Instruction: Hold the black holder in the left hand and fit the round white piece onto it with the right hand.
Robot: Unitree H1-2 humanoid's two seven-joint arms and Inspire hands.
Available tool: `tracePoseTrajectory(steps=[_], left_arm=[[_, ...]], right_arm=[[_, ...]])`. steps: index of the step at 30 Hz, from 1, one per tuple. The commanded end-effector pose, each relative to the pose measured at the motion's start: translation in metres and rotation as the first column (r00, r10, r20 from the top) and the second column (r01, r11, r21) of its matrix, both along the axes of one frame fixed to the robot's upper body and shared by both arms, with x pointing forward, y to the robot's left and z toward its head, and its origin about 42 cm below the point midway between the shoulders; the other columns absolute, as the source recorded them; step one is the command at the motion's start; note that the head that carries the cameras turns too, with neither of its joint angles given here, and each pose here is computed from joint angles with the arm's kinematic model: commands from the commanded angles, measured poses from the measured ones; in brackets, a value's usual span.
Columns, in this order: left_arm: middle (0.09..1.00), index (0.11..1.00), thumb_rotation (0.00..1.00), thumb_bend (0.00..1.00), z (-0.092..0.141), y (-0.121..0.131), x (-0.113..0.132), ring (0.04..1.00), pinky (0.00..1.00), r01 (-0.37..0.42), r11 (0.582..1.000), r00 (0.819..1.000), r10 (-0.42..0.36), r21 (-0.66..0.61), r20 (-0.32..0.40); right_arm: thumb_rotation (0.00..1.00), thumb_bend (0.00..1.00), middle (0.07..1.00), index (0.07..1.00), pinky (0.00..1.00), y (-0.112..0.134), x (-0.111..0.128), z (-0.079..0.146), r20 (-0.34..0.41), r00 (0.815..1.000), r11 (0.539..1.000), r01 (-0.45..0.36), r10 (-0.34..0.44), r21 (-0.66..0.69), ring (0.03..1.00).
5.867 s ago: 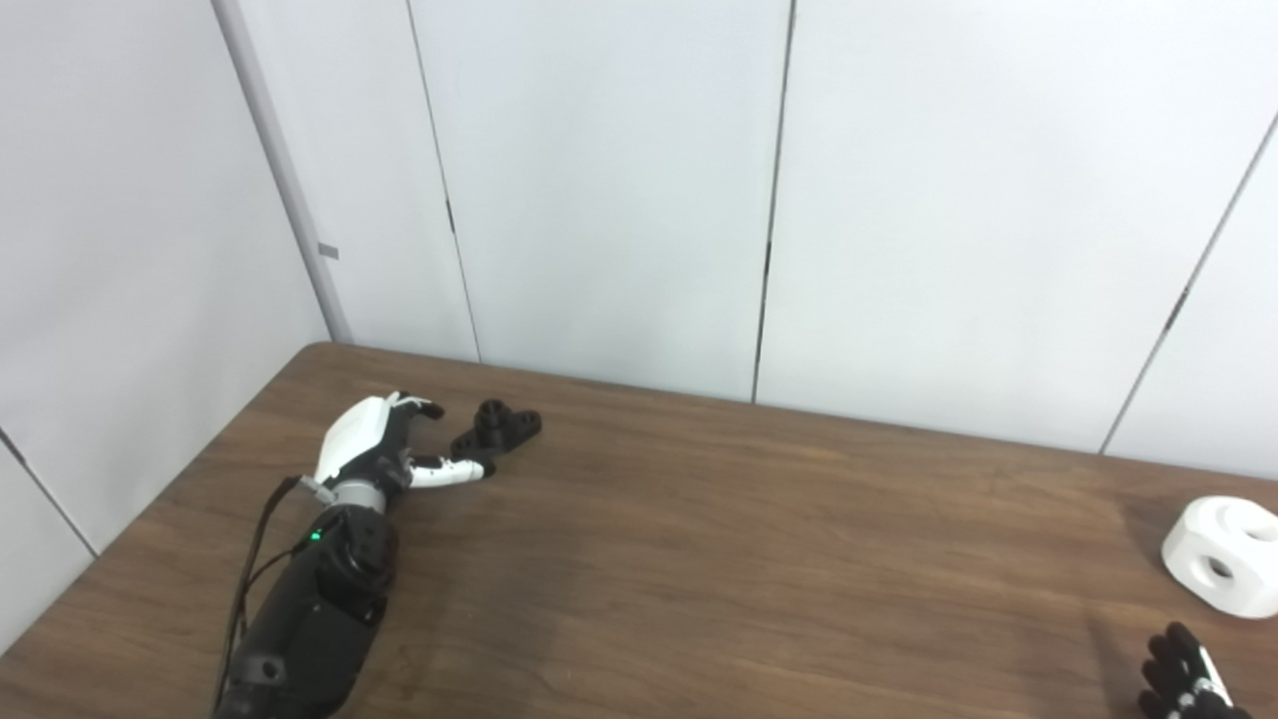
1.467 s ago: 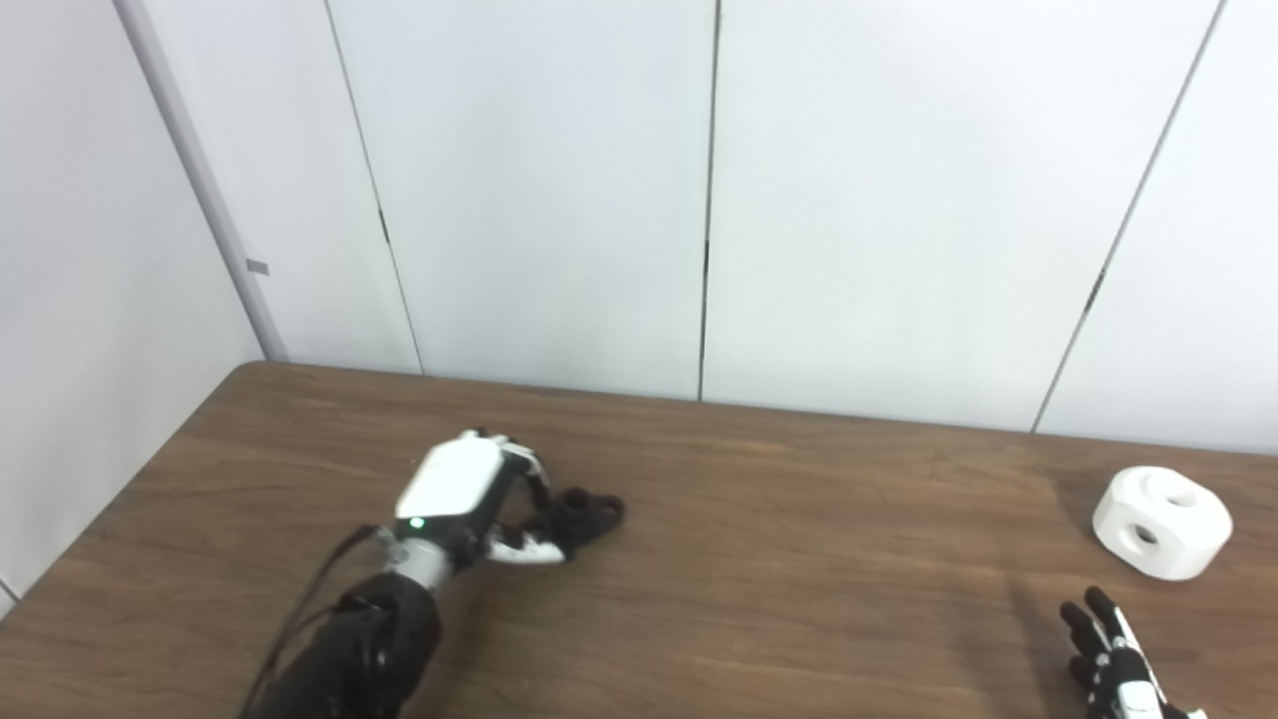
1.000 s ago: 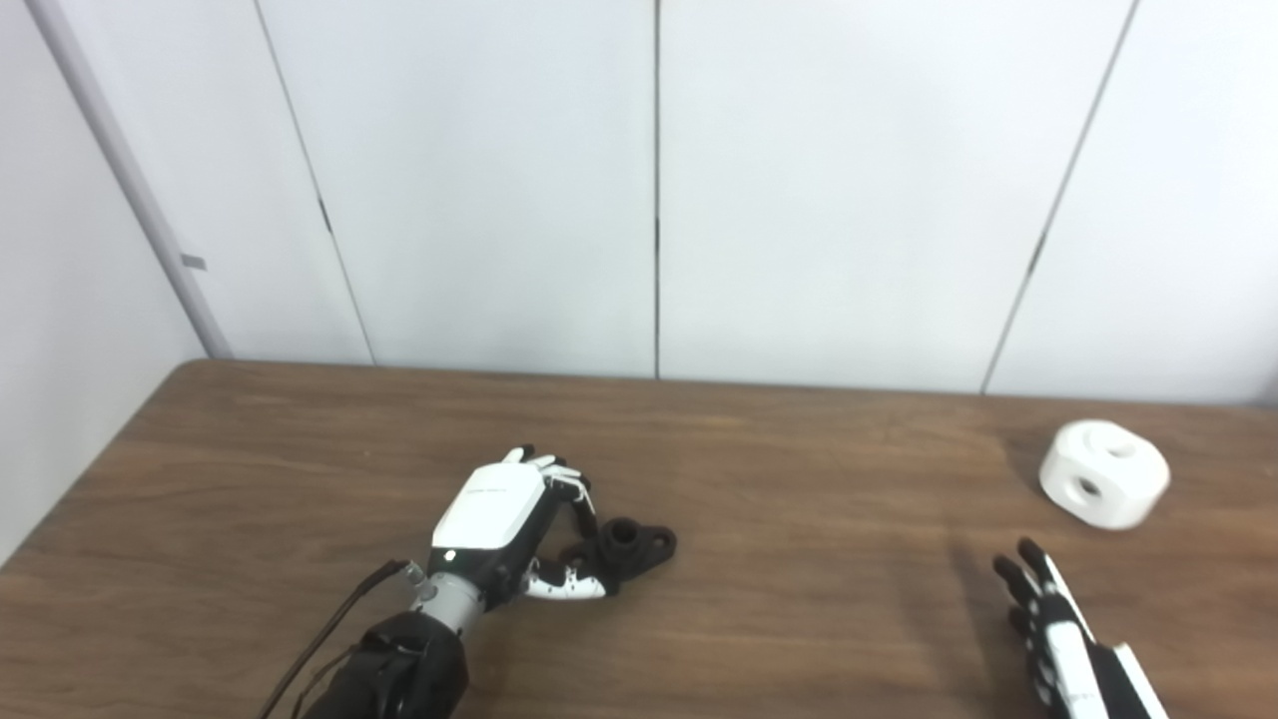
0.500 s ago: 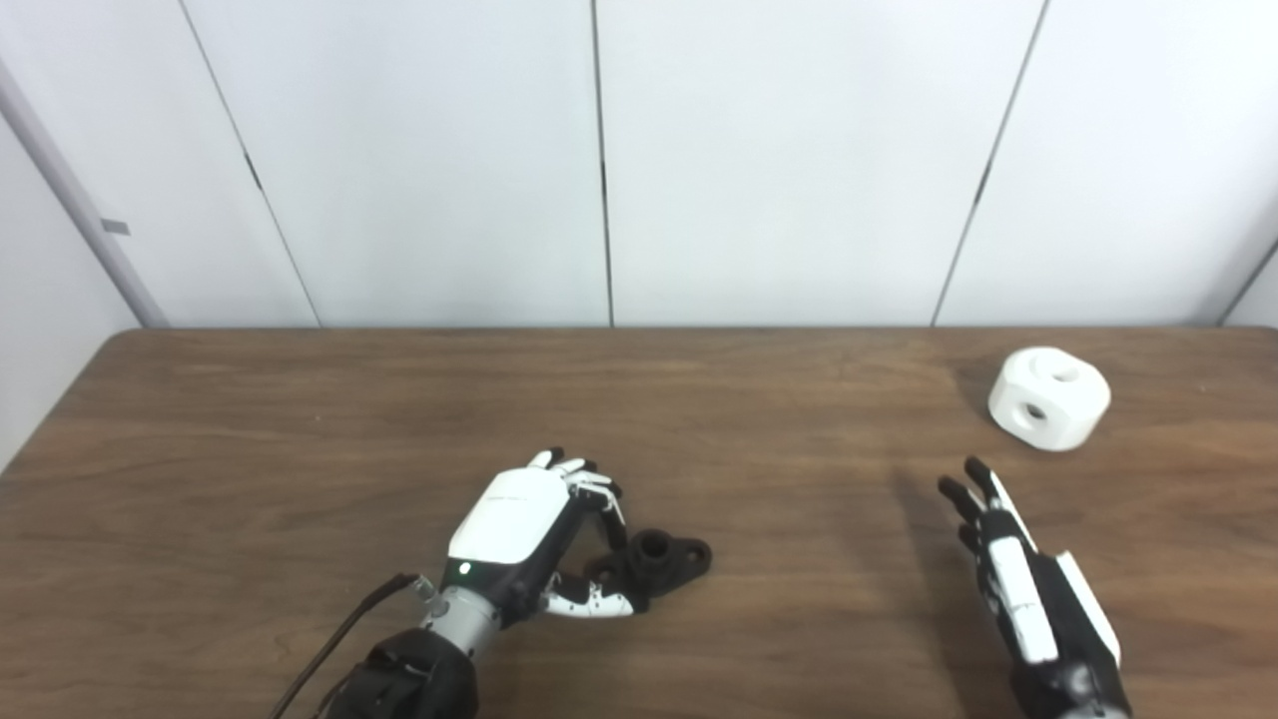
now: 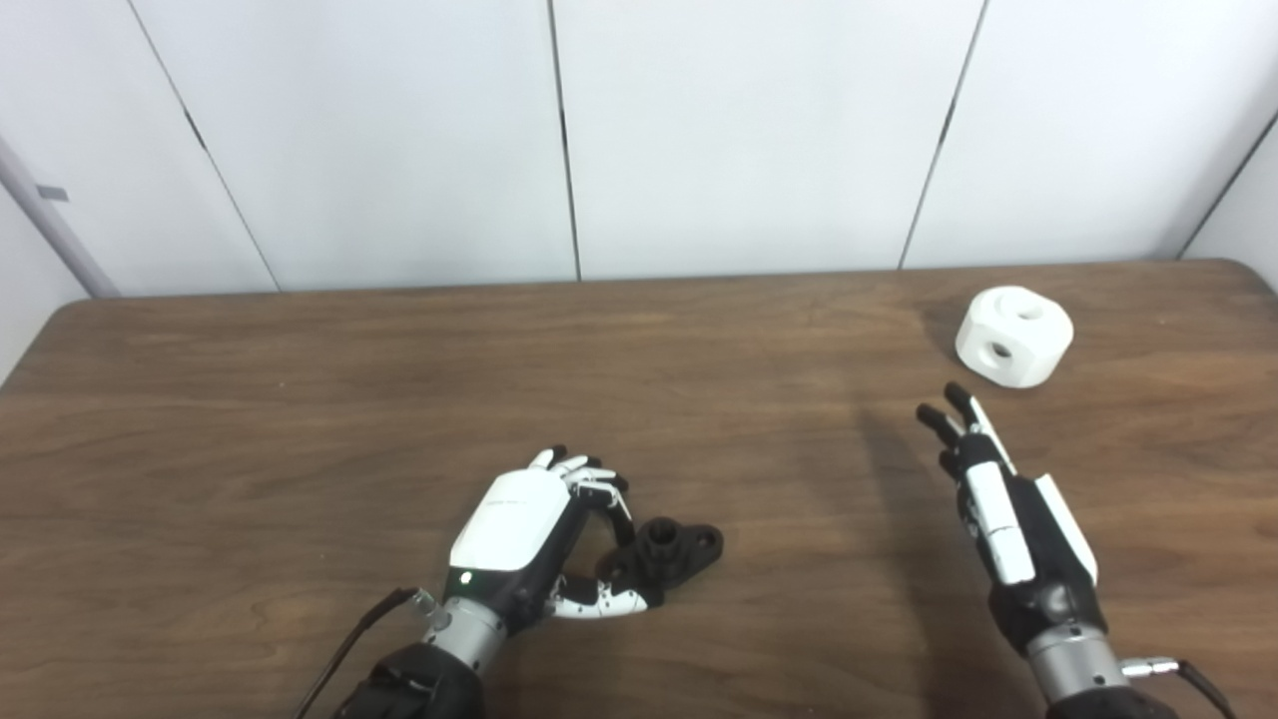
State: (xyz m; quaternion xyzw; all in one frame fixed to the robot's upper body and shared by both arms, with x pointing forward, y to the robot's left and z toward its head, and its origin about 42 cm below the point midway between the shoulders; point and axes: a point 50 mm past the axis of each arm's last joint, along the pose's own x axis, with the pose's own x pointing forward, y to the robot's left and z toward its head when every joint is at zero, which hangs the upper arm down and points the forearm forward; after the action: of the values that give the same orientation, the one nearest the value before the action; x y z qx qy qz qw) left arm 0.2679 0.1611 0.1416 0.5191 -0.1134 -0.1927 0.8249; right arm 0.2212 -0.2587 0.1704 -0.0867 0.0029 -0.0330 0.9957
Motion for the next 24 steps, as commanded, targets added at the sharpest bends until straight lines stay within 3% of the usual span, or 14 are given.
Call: tracePoseTrajectory(steps=[1, 6, 8, 10, 13, 16, 22, 24], left_arm=[[0.781, 0.487, 0.05, 0.52, -0.002, -0.006, -0.008, 0.882, 0.97, 0.046, 0.999, 0.999, -0.046, 0.012, 0.014], [0.778, 0.486, 0.05, 0.52, -0.007, -0.006, -0.011, 0.877, 0.97, 0.043, 0.999, 0.999, -0.044, 0.008, 0.015], [0.775, 0.486, 0.05, 0.52, -0.009, -0.006, -0.012, 0.877, 0.97, 0.038, 0.999, 0.999, -0.038, -0.002, 0.013], [0.775, 0.486, 0.05, 0.52, -0.011, -0.006, -0.013, 0.876, 0.97, 0.031, 0.999, 0.999, -0.031, -0.007, 0.006], [0.777, 0.487, 0.05, 0.52, -0.014, -0.005, -0.014, 0.877, 0.96, 0.027, 1.000, 1.000, -0.027, -0.015, 0.004], [0.777, 0.487, 0.05, 0.52, -0.016, -0.003, -0.015, 0.876, 0.97, 0.025, 0.999, 1.000, -0.025, -0.021, 0.002], [0.774, 0.486, 0.05, 0.52, -0.018, 0.005, -0.015, 0.872, 0.96, 0.018, 1.000, 1.000, -0.018, -0.020, 0.003], [0.774, 0.486, 0.05, 0.52, -0.019, 0.007, -0.015, 0.871, 0.95, 0.014, 1.000, 1.000, -0.014, -0.023, 0.001]], right_arm=[[1.00, 0.59, 0.921, 1.000, 1.00, -0.001, 0.001, 0.016, 0.071, 0.997, 1.000, 0.028, -0.028, -0.001, 0.958], [0.99, 0.56, 0.919, 1.000, 1.00, -0.011, 0.003, 0.020, 0.081, 0.994, 0.997, 0.073, -0.070, -0.027, 0.938], [0.88, 0.55, 0.922, 0.992, 1.00, -0.017, 0.006, 0.022, 0.092, 0.991, 0.993, 0.104, -0.098, -0.057, 0.933], [0.75, 0.59, 0.892, 0.943, 0.92, -0.024, 0.009, 0.024, 0.108, 0.984, 0.981, 0.153, -0.140, -0.122, 0.895], [0.65, 0.66, 0.865, 0.886, 0.85, -0.032, 0.016, 0.028, 0.120, 0.975, 0.957, 0.209, -0.188, -0.202, 0.864], [0.51, 0.73, 0.858, 0.859, 0.88, -0.037, 0.022, 0.033, 0.130, 0.969, 0.943, 0.238, -0.212, -0.232, 0.874], [0.35, 0.82, 0.846, 0.797, 0.94, -0.050, 0.037, 0.058, 0.162, 0.954, 0.900, 0.292, -0.251, -0.324, 0.884], [0.34, 0.85, 0.836, 0.779, 0.91, -0.055, 0.043, 0.065, 0.182, 0.949, 0.878, 0.308, -0.257, -0.366, 0.871]])
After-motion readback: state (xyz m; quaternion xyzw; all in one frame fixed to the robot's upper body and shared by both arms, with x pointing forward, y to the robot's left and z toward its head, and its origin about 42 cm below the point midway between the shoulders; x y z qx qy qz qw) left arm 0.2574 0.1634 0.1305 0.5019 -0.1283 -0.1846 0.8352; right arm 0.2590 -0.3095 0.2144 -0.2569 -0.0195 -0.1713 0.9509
